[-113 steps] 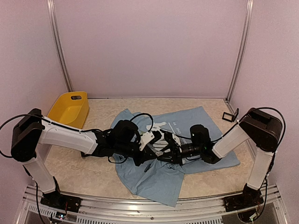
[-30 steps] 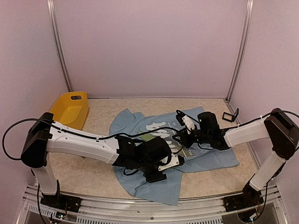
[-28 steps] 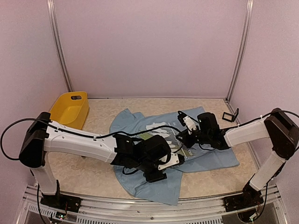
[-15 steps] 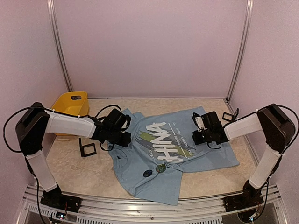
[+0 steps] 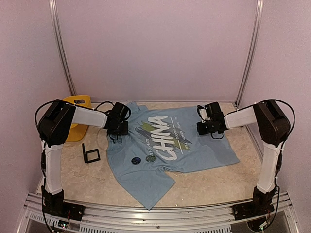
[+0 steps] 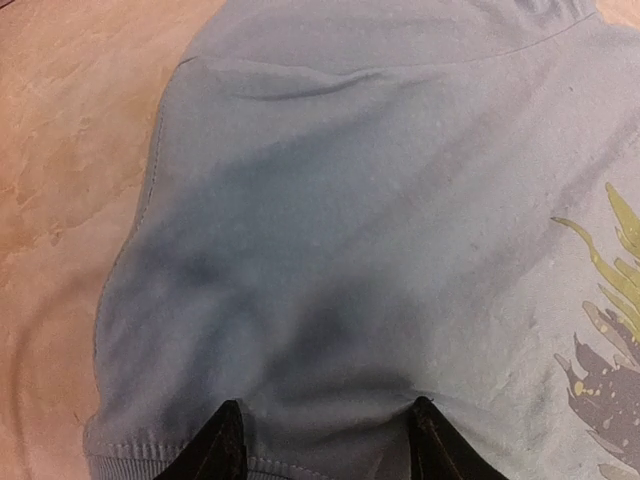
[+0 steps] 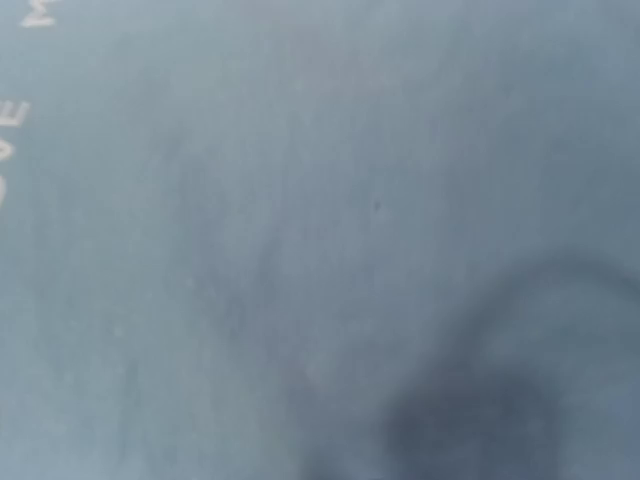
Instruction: Pin the brooch onto the clothing
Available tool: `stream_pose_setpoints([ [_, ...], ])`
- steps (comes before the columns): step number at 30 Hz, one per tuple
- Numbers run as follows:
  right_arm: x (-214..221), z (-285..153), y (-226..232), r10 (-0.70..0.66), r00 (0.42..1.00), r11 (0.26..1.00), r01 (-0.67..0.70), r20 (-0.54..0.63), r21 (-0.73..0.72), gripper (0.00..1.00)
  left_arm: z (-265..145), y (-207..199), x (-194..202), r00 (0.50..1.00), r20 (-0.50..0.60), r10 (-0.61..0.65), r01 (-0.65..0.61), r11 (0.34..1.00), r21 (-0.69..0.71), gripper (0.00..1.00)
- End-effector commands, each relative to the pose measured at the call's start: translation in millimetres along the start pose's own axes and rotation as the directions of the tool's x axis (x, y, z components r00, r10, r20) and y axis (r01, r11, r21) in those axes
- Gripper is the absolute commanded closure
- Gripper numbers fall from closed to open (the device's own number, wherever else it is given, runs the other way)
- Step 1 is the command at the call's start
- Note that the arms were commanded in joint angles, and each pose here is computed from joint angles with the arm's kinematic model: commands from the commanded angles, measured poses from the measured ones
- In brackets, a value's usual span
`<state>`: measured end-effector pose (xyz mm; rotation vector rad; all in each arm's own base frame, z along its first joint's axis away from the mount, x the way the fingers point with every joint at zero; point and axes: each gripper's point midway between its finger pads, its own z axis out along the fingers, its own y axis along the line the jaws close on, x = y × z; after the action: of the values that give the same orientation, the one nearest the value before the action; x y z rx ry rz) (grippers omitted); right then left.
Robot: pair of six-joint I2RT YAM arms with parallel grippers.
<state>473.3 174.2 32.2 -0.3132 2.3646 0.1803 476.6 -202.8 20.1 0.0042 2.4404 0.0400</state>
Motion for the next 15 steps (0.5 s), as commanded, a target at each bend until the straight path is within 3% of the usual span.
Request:
stream_pose_setpoints([
  [1, -44.3, -23.9, 7.1, -0.085, 0.994, 0.996, 0.087, 0.062, -0.018, 0.81, 11.7, 9.4, 7.1, 0.993, -0.029, 0.115, -0.116, 0.992, -0.051, 0.45],
  [5, -43.5, -60.6, 52.4, -0.212, 0.972, 0.969, 0.222, 0.098, -0.108, 0.82, -12.9, 2.2, -21.2, 0.988, 0.066, 0.138, -0.137, 0.990, -0.032, 0.40],
  [9, 11.4, -105.1, 152.1, -0.362, 0.924, 0.816, 0.378, 0.124, -0.437, 0.86, -64.6, -13.8, -39.5, 0.979, 0.158, 0.125, -0.130, 0.991, 0.021, 0.38],
  [12, 52.2, -122.9, 185.7, -0.362, 0.929, 0.747, 0.338, 0.076, -0.572, 0.90, -106.6, -36.6, -27.5, 0.978, 0.178, 0.112, -0.128, 0.988, 0.082, 0.45],
  [15, 67.3, -115.0, 171.0, -0.247, 0.968, 0.820, 0.180, -0.052, -0.543, 0.99, -157.6, -94.7, 16.7, 0.951, 0.210, 0.228, -0.278, 0.927, 0.252, 0.58],
])
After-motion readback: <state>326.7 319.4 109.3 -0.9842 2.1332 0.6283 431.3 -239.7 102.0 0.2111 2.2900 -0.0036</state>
